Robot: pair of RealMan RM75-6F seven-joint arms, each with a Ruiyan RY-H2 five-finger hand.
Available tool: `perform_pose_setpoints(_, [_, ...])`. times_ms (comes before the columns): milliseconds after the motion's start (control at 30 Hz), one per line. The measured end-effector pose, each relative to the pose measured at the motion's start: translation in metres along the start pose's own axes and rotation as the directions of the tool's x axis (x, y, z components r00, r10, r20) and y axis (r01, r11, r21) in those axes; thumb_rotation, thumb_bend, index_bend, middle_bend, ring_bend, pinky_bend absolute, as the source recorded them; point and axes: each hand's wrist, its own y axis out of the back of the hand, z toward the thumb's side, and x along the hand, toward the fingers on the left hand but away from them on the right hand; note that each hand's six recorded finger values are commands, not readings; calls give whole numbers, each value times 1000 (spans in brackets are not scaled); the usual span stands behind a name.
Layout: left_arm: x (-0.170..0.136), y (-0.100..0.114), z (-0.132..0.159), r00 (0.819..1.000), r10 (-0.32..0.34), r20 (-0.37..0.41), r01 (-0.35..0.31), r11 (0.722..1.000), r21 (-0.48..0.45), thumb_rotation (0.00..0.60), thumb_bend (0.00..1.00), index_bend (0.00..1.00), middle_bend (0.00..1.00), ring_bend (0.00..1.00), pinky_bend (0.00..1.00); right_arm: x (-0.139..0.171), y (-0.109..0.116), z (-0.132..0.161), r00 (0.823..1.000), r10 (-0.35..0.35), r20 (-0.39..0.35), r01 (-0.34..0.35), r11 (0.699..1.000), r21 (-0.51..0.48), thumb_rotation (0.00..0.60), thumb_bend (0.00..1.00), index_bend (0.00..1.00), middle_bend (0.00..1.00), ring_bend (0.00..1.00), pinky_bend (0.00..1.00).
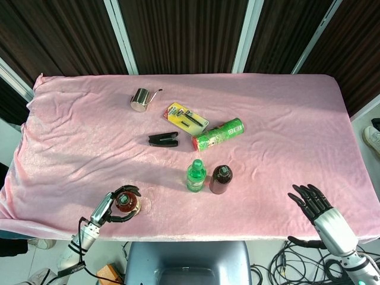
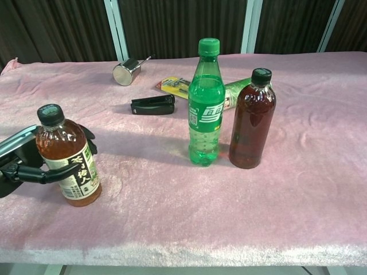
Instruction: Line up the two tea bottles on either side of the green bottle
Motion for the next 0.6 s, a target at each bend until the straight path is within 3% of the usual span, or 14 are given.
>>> perform_pose_setpoints(67, [2, 3, 0, 1000, 20, -3, -20, 1000, -9, 600, 444, 626, 707, 510, 507, 0, 0, 0, 1000, 5, 2, -5, 1000, -2, 600, 222, 0, 0, 0, 118])
perform_pose_setpoints(200, [7, 13, 2, 996, 87, 2, -87, 996, -17, 600, 551, 735, 816, 612, 614, 0, -2, 0, 1000, 15, 1, -15, 1000, -4, 600, 222, 0, 0, 0, 118])
perform_pose_setpoints(400, [23, 28, 18, 982, 182, 57, -181, 983, -14, 600, 551, 749, 818, 610, 609, -1, -5, 0, 999, 33, 1, -33, 999, -5, 600, 222, 0, 0, 0, 118])
perform_pose_setpoints(600, [58, 31, 38, 961, 248, 119, -247, 969, -23, 600, 567, 726, 760, 567, 568, -3, -8, 1, 999, 44, 1, -44, 999, -3, 600, 222, 0, 0, 0, 118])
